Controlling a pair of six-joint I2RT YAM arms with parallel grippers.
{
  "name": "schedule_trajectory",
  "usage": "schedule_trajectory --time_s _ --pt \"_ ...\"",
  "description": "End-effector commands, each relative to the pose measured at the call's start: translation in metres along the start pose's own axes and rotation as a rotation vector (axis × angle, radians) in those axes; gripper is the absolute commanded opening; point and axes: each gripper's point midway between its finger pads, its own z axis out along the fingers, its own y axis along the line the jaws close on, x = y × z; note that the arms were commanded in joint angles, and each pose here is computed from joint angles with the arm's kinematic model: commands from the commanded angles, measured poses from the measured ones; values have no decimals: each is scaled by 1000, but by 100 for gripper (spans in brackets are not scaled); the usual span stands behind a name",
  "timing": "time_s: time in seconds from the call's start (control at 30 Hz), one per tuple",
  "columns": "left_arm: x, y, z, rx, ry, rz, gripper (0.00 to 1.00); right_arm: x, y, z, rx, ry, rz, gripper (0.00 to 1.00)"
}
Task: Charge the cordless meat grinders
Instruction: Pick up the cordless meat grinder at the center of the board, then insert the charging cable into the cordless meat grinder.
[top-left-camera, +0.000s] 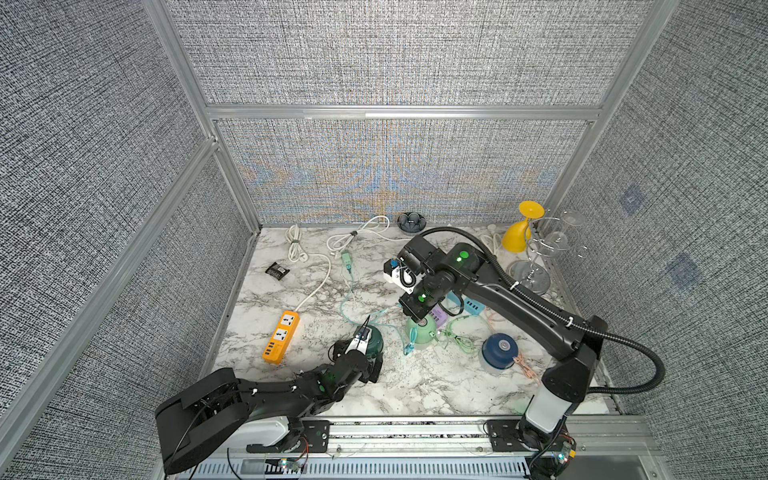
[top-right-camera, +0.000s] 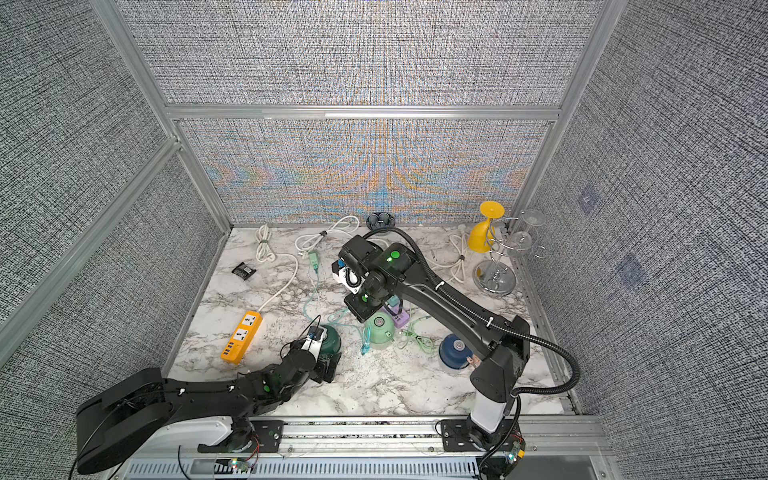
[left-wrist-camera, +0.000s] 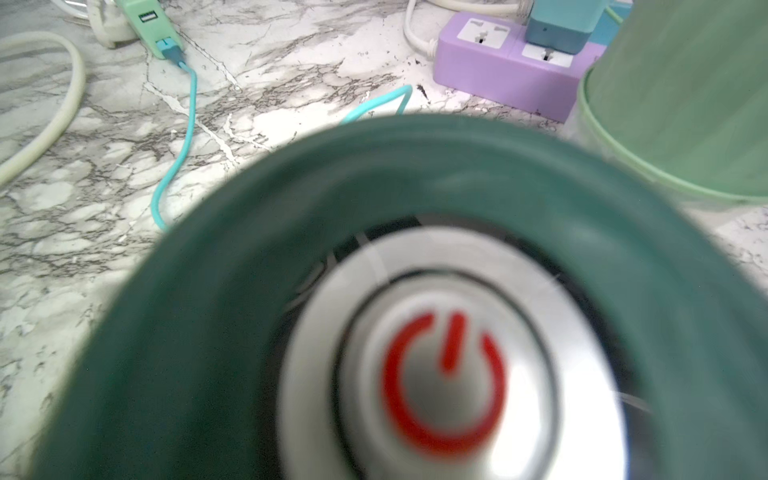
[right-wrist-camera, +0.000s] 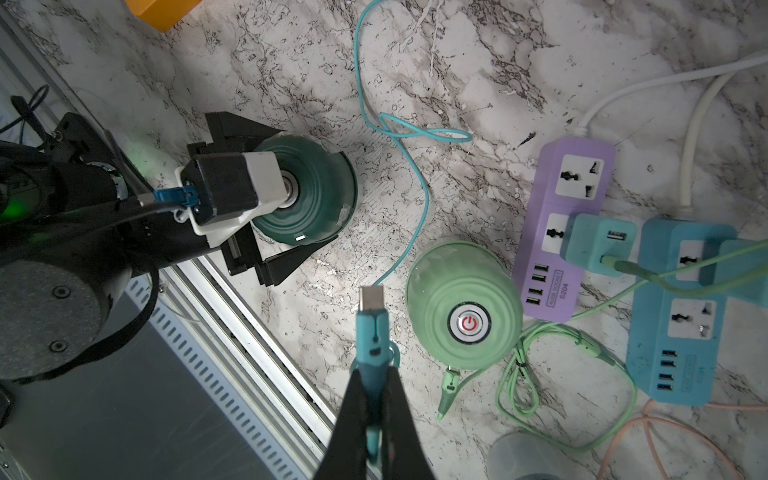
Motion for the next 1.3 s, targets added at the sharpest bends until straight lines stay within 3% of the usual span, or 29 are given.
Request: schedule_trajectory --time_s 0.0,0.37,0.77,1.27 --pt "-9 -2 2 -3 -28 1 94 0 2 0 -13 -1 0 0" --pt "2 -12 14 21 36 21 78 2 2 0 -15 3 -4 0" --pt "-36 -21 -11 90 -49 37 62 18 13 11 -41 74 -9 0" --pt "-76 -23 -47 136 -128 94 59 27 51 16 -81 143 -58 0"
